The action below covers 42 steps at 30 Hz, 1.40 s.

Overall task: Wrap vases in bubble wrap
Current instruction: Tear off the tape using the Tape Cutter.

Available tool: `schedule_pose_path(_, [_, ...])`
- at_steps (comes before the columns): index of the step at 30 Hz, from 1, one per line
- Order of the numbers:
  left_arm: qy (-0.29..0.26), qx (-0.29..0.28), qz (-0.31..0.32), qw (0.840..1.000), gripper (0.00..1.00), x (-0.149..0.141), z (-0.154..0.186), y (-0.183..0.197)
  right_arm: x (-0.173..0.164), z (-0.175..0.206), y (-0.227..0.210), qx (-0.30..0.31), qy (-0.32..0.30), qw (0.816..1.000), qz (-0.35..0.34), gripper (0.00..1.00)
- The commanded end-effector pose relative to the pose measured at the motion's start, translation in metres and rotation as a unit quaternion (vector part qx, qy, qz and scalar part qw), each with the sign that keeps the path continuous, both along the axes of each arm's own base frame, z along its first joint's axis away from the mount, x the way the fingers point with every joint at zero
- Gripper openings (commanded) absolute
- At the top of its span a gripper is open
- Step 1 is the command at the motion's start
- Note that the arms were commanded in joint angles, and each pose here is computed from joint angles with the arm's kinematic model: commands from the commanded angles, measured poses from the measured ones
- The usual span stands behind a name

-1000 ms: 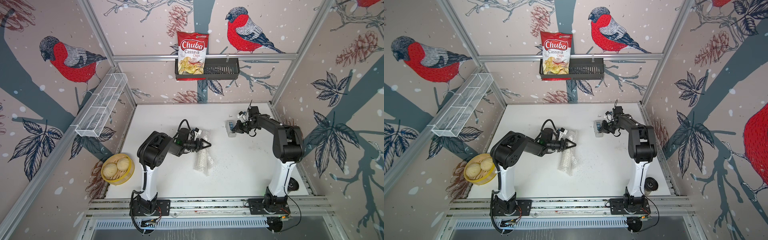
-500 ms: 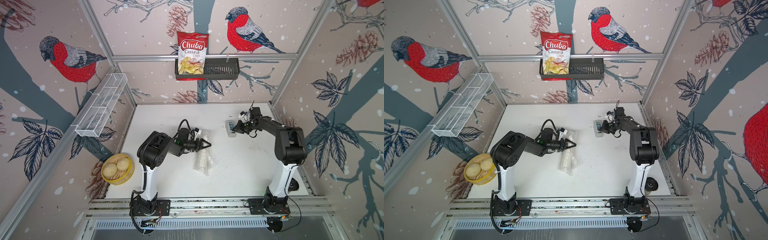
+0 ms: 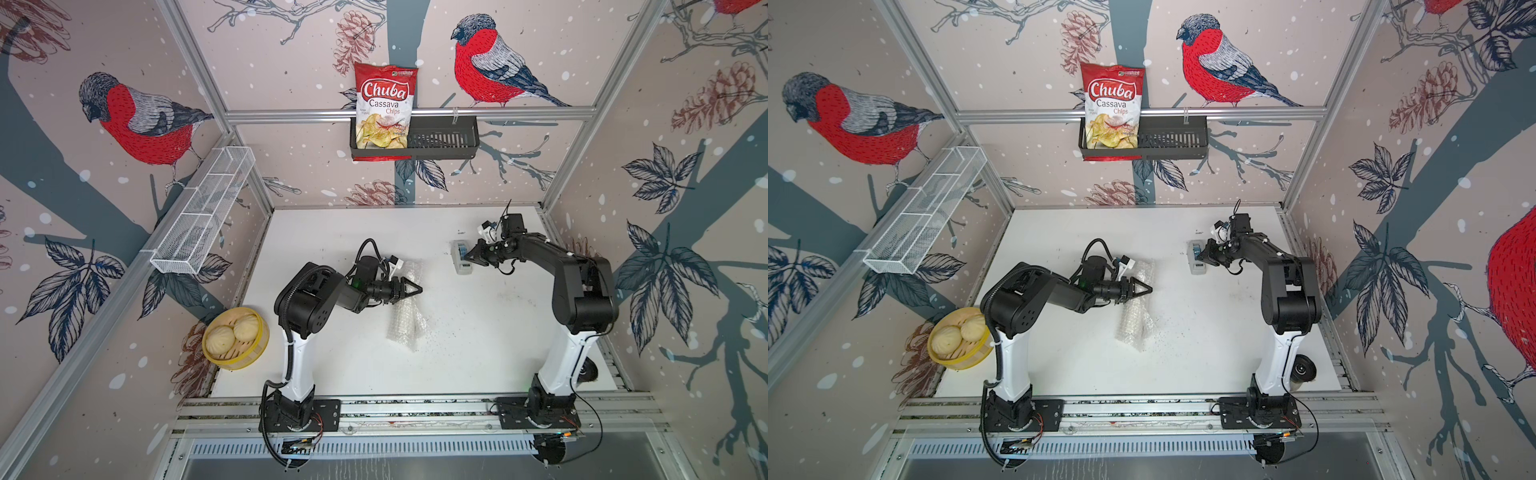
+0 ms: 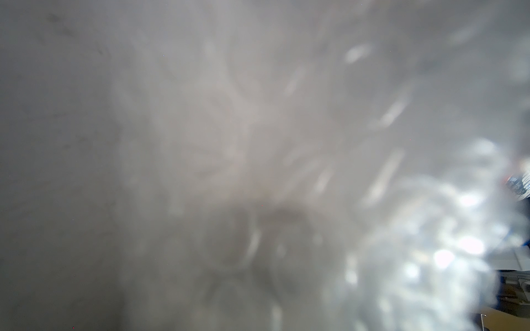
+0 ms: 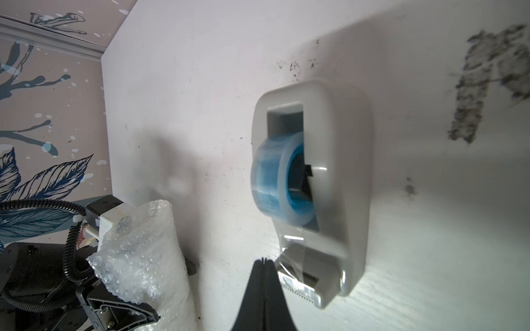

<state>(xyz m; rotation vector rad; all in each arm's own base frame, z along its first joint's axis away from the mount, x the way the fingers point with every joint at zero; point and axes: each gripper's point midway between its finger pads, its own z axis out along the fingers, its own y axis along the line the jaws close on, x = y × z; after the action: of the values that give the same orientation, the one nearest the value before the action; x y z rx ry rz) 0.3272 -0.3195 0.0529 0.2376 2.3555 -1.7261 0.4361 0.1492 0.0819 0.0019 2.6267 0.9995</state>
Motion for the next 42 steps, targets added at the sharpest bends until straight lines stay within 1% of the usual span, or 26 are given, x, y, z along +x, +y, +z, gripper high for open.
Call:
schedule_pose_path(1, [-0.029, -0.008, -0.004, 1.0, 0.32, 0.003, 0.008, -0.001, 0.001, 0.005, -0.009, -0.033, -0.02, 0.999, -0.009, 0.34])
schedule_pose_path(2, [-0.029, -0.008, -0.004, 1.0, 0.32, 0.003, 0.008, -0.001, 0.002, 0.006, -0.012, -0.035, -0.025, 0.999, -0.012, 0.45])
schedule_pose_path(3, [-0.028, -0.008, -0.005, 1.0, 0.32, 0.003, 0.007, -0.001, 0.003, 0.006, -0.015, -0.033, -0.025, 0.999, -0.014, 0.48])
schedule_pose_path(5, [-0.027, -0.009, -0.005, 1.0, 0.32, 0.003, 0.007, -0.001, 0.004, 0.002, -0.017, -0.038, -0.017, 0.999, -0.011, 0.52])
schedule_pose_path(9, [-0.027, -0.01, -0.005, 1.0, 0.32, 0.003, 0.008, -0.001, 0.004, -0.009, -0.008, -0.047, -0.006, 0.999, 0.011, 0.56])
schedule_pose_path(17, [-0.029, -0.011, -0.006, 0.999, 0.32, 0.002, 0.009, -0.001, 0.004, -0.021, 0.004, -0.051, 0.007, 0.998, 0.034, 0.56])
schedule_pose_path(20, [-0.029, -0.011, -0.006, 0.999, 0.32, 0.002, 0.009, -0.001, 0.003, -0.022, 0.005, -0.047, 0.01, 0.998, 0.037, 0.54])
schedule_pose_path(24, [-0.029, -0.011, -0.006, 1.0, 0.32, 0.002, 0.009, -0.001, 0.001, -0.024, 0.008, -0.034, 0.018, 0.998, 0.044, 0.49])
schedule_pose_path(37, [-0.03, -0.01, -0.007, 0.999, 0.32, 0.002, 0.01, -0.001, -0.002, -0.034, 0.01, -0.019, 0.036, 0.998, 0.048, 0.49])
schedule_pose_path(42, [-0.029, -0.01, -0.007, 0.999, 0.32, 0.002, 0.009, -0.001, -0.003, -0.032, 0.008, -0.012, 0.038, 0.998, 0.045, 0.46])
